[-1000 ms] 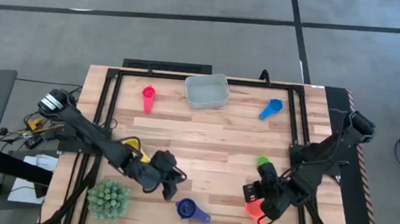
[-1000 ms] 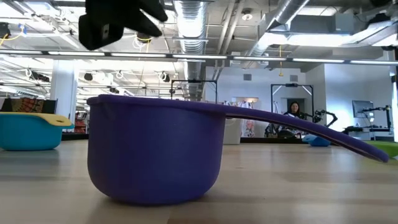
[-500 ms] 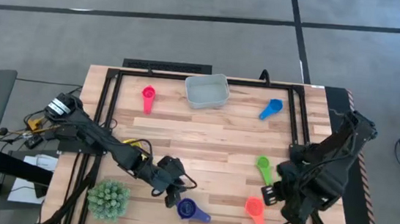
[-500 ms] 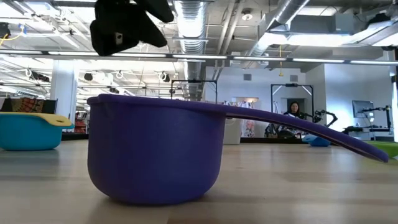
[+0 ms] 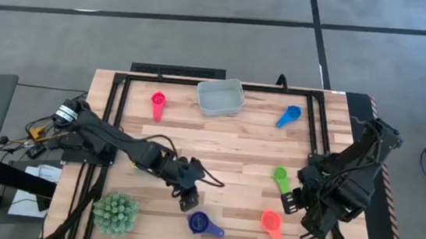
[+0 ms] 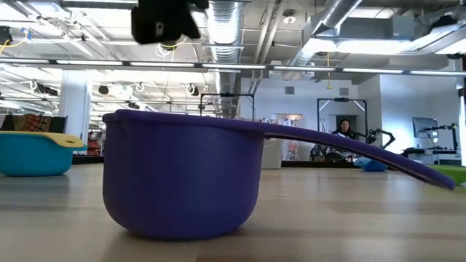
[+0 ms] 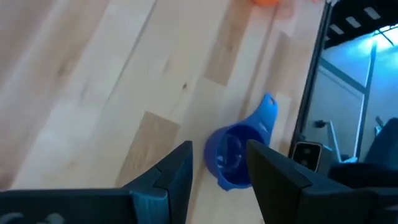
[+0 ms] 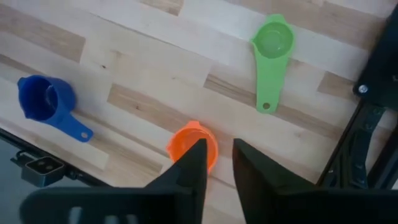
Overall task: Nest measuring cups in basket
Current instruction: Stack the violet measuring cup on the yellow measuring cup
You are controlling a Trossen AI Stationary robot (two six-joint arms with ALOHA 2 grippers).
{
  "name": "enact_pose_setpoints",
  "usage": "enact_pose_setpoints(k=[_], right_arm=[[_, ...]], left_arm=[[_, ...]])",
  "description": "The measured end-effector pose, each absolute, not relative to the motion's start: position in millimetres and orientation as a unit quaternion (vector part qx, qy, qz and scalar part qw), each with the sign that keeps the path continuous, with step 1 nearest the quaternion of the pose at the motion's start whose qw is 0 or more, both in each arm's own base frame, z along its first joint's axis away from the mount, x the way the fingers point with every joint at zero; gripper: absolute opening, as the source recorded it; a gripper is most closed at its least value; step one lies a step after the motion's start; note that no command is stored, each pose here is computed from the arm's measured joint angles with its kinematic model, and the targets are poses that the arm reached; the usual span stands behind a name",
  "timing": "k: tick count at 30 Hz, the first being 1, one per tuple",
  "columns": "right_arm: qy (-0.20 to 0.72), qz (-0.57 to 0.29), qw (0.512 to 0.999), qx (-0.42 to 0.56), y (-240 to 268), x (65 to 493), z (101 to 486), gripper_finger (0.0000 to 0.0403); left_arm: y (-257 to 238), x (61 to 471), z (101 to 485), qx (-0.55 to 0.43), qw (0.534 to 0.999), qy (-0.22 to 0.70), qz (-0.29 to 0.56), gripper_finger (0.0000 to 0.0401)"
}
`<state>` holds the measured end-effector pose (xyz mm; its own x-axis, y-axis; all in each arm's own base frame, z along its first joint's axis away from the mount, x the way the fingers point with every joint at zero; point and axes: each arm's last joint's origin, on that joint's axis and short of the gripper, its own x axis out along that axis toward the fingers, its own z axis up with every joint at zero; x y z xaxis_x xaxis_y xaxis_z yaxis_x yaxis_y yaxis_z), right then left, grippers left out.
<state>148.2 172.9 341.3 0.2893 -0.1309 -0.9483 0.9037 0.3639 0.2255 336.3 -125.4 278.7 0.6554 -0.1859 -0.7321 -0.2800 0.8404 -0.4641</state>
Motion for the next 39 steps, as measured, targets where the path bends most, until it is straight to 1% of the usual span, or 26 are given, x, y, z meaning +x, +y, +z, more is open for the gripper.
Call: enact_pose_setpoints(k=[3, 6, 11, 14, 18, 25, 27, 30, 33, 36, 37, 39], right_arm=[[0.469, -0.368, 0.676, 0.433, 176, 150, 341, 0.0140], [0.475, -0.355, 0.671, 0.445, 179, 150, 342, 0.0167], [0.475, -0.345, 0.672, 0.451, 184, 151, 341, 0.0195], [0.475, -0.347, 0.673, 0.450, 184, 152, 340, 0.0203], [0.475, -0.347, 0.672, 0.450, 184, 152, 340, 0.0204], [0.475, -0.346, 0.673, 0.449, 183, 153, 340, 0.0194], [0.475, -0.345, 0.673, 0.450, 183, 153, 340, 0.0192], [0.476, -0.343, 0.671, 0.453, 184, 154, 340, 0.0192], [0.476, -0.342, 0.671, 0.454, 184, 154, 340, 0.0193], [0.476, -0.342, 0.671, 0.454, 184, 154, 340, 0.0191], [0.476, -0.342, 0.671, 0.454, 184, 154, 340, 0.0190], [0.476, -0.343, 0.672, 0.452, 184, 154, 340, 0.0185]], left_arm=[[-132, 332, 274, -0.263, 0.868, 0.420, 0.039, 0.0138], [-151, 330, 263, -0.239, 0.871, 0.426, 0.037, 0.0138], [-177, 339, 233, -0.230, 0.868, 0.439, 0.027, 0.0137], [-185, 348, 213, -0.240, 0.863, 0.443, 0.027, 0.0137], [-188, 352, 194, -0.244, 0.851, 0.462, 0.045, 0.0137], [-191, 356, 177, -0.229, 0.847, 0.478, 0.045, 0.0135], [-191, 357, 176, -0.227, 0.847, 0.479, 0.039, 0.0126], [-190, 358, 175, -0.217, 0.848, 0.483, 0.034, 0.0101], [-184, 359, 174, -0.204, 0.847, 0.489, 0.034, 0.0063], [-176, 361, 173, -0.201, 0.842, 0.500, 0.033, 0.0017], [-174, 362, 173, -0.204, 0.839, 0.503, 0.032, 0.0009], [-170, 364, 173, -0.210, 0.836, 0.507, 0.029, 0.0008]])
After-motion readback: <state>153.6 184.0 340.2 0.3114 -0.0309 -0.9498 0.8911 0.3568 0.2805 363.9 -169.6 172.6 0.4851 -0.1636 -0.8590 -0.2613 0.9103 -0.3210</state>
